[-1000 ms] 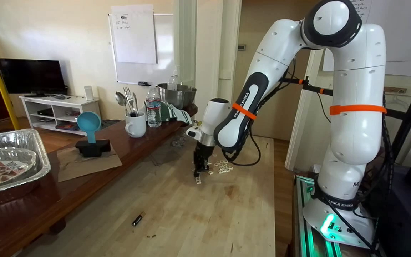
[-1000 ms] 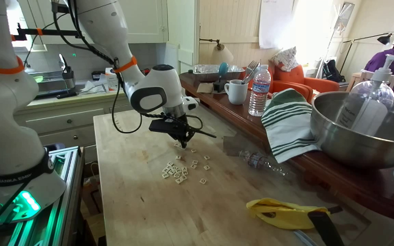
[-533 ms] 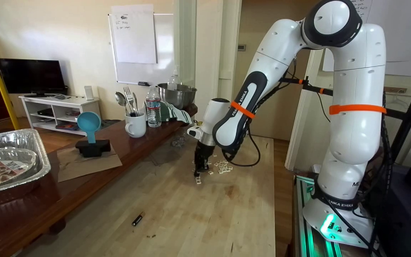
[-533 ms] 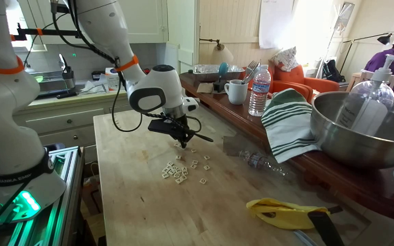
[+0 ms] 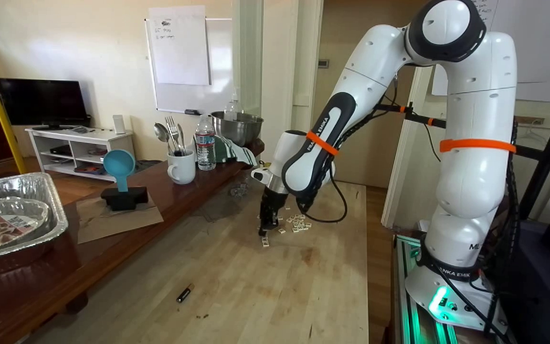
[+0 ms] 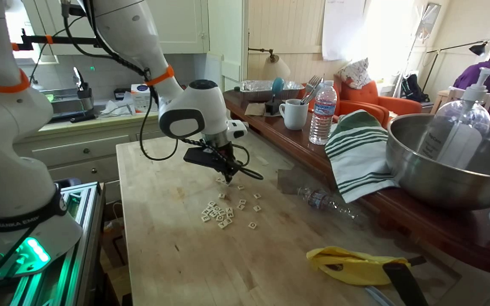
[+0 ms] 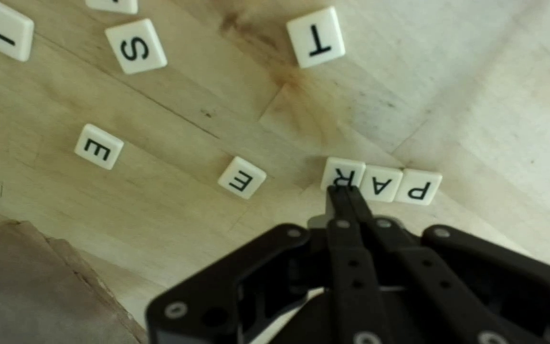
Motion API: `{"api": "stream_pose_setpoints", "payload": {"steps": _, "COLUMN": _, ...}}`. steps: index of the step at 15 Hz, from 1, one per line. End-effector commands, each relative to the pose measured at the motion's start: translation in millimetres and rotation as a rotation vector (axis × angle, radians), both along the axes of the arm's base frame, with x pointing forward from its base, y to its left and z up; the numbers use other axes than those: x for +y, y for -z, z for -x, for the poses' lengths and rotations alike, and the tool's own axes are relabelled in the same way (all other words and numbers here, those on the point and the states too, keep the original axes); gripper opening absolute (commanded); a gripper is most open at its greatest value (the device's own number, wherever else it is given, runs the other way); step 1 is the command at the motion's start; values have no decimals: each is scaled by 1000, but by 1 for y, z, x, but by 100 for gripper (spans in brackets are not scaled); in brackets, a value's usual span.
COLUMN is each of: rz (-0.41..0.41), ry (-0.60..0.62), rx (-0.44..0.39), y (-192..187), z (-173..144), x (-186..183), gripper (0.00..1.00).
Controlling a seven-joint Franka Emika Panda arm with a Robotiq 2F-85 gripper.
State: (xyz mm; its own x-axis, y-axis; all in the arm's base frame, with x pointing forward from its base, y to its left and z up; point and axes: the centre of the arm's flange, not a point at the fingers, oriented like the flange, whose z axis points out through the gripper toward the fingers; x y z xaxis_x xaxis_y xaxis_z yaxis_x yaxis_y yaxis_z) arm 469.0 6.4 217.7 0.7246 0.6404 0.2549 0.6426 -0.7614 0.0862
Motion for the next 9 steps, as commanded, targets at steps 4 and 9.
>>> {"api": "stream_pose_setpoints", "payload": {"steps": 4, "rz": 13, "ry": -3, "rx": -19, "y": -18, "z": 13, "x": -13, "gripper": 0}}
{"api": "stream_pose_setpoints", "payload": {"steps": 9, "rz": 62, "ry": -83, "rx": -20, "y": -23, "z": 26, "x": -23, "gripper": 0}}
